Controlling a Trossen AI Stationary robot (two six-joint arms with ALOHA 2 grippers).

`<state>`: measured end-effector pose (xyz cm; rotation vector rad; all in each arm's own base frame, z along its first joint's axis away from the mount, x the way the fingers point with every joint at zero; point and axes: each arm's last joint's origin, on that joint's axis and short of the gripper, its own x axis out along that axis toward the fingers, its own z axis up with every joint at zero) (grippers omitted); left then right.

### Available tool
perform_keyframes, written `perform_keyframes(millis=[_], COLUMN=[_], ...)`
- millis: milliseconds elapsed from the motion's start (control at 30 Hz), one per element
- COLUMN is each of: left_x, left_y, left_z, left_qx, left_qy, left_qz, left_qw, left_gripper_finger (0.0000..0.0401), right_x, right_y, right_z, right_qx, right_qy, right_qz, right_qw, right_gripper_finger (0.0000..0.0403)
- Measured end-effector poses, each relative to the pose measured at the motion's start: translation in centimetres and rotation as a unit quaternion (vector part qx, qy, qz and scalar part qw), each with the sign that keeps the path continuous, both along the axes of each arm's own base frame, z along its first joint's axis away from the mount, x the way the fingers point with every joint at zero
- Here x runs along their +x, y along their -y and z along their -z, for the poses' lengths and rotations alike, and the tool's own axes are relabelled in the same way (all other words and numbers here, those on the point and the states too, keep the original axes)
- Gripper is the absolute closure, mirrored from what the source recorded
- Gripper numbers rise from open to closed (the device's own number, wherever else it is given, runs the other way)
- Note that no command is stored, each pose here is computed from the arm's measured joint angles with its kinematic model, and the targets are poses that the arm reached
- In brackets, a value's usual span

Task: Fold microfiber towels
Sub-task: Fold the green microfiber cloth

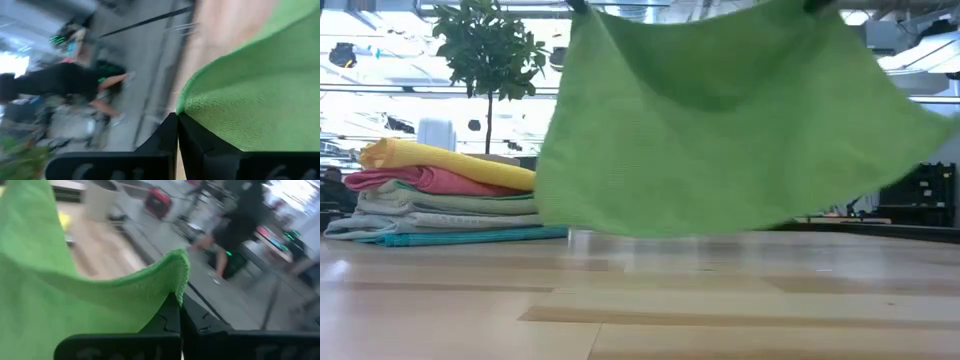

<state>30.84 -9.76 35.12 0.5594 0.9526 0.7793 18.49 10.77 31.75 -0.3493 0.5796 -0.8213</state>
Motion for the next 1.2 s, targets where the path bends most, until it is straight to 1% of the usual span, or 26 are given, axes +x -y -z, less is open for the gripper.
perform_keyframes(millis=[100, 200, 233, 300, 400, 500, 600, 667, 767, 833, 900, 967, 1033, 1100, 1200], left_x=[0.7, 1.1, 1.1, 1.2, 1.2, 1.0, 0.4, 0.1, -0.7, -1.3, -1.9, -2.4, -2.9, -3.1, -3.1], left_y=[-3.2, -5.5, -6.0, -6.4, -6.0, -4.2, -1.7, 0.4, 3.6, 5.7, 7.5, 9.2, 10.4, 11.3, 11.6], left_z=[-0.1, -0.1, -0.1, 0.0, 0.4, 1.8, 4.0, 6.0, 8.6, 10.2, 11.4, 11.9, 12.1, 12.1, 11.9], left_qx=[0.038, 0.050, 0.047, 0.014, -0.029, -0.063, -0.111, -0.148, -0.205, -0.253, -0.296, -0.330, -0.355, -0.370, -0.364], left_qy=[-0.011, -0.026, -0.030, -0.026, -0.025, -0.026, -0.038, -0.042, -0.048, -0.042, -0.036, -0.025, -0.022, -0.014, -0.008], left_qz=[-0.041, -0.070, -0.075, -0.089, -0.089, -0.081, -0.067, -0.046, -0.011, 0.013, 0.033, 0.053, 0.070, 0.084, 0.097], left_qw=[0.998, 0.996, 0.996, 0.996, 0.995, 0.994, 0.991, 0.987, 0.978, 0.966, 0.954, 0.942, 0.932, 0.925, 0.926], left_gripper_finger=[0.0401, 0.0401, 0.0401, 0.0401, 0.0401, 0.0401, 0.0401, 0.0401, 0.0401, 0.0401, 0.0401, 0.0401, 0.0401, 0.0401, 0.0401], right_x=[0.0, 0.0, 0.0, -0.2, -0.7, -1.4, -2.4, -3.3, -4.4, -5.0, -5.5, -5.7, -5.8, -5.5, -5.3], right_y=[1.7, 2.5, 2.5, 2.5, 1.6, 0.1, -2.2, -3.7, -6.1, -7.7, -9.1, -10.6, -11.7, -12.7, -13.2], right_z=[1.3, 2.2, 2.5, 2.7, 3.4, 4.5, 6.2, 7.2, 8.6, 9.3, 9.7, 10.4, 11.4, 12.6, 14.7], right_qx=[-0.011, -0.030, -0.031, -0.030, -0.017, 0.022, 0.086, 0.137, 0.225, 0.280, 0.323, 0.357, 0.375, 0.393, 0.413], right_qy=[-0.017, -0.024, -0.025, -0.030, -0.035, -0.030, -0.022, -0.007, 0.029, 0.061, 0.084, 0.101, 0.096, 0.097, 0.099], right_qz=[0.035, 0.051, 0.052, 0.050, 0.035, 0.005, -0.035, -0.063, -0.102, -0.135, -0.161, -0.178, -0.188, -0.177, -0.131], right_qw=[0.999, 0.998, 0.998, 0.998, 0.999, 0.999, 0.995, 0.989, 0.969, 0.948, 0.929, 0.912, 0.903, 0.897, 0.896], right_gripper_finger=[0.0393, 0.0393, 0.0393, 0.0393, 0.0393, 0.0393, 0.0393, 0.0393, 0.0393, 0.0393, 0.0393, 0.0393, 0.0393, 0.0393, 0.0393])
